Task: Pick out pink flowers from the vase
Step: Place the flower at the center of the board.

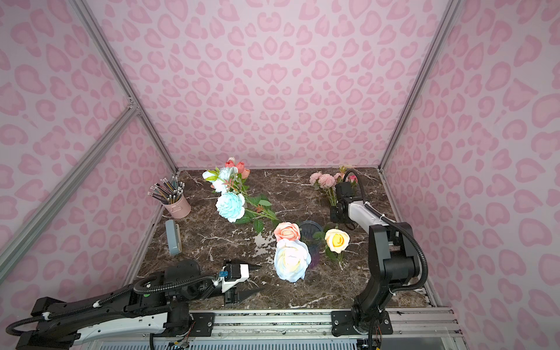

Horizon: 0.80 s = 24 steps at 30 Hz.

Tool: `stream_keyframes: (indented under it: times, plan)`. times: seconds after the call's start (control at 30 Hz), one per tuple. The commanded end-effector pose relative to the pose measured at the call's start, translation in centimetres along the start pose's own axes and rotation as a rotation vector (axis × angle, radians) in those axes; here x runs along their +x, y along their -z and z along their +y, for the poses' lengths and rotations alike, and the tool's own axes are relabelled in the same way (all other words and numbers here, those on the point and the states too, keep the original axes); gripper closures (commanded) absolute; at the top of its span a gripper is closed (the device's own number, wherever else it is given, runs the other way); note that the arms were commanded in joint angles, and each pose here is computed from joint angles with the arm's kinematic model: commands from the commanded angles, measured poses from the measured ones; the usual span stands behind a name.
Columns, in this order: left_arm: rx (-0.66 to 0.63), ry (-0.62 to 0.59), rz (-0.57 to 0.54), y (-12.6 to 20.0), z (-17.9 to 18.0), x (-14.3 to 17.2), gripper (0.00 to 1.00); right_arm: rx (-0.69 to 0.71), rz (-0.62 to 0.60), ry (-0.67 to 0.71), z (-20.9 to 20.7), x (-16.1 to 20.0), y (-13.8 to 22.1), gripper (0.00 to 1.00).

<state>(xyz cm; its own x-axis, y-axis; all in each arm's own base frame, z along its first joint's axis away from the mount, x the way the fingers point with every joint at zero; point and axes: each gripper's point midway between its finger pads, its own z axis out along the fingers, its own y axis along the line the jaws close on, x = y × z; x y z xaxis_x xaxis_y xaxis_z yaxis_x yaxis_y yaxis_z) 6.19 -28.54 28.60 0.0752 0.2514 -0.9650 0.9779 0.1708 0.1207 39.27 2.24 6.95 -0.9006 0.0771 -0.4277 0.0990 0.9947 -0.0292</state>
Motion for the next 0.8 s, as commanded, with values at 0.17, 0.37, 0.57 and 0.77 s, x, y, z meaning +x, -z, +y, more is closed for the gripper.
stream_keyframes:
  times: [0.17,0.37,0.57,0.77]
  plan:
    - [-0.082,0.03,-0.007,0.6,1.5,-0.5,0.42,-0.17,-0.253,-0.07,1.5,-3.7,7.7,0.71]
    - [-0.098,0.082,-0.045,0.4,1.8,-1.0,0.42,-0.38,-0.503,-0.082,3.3,-3.8,16.2,0.73]
    - [-0.067,0.08,-0.075,-1.5,1.4,-2.4,0.45,-0.513,-0.823,-0.117,2.8,-1.9,24.2,0.7]
    - [-0.065,0.092,-0.125,-2.4,1.6,-3.9,0.46,-0.463,-0.887,-0.223,0.2,1.1,27.4,0.73]
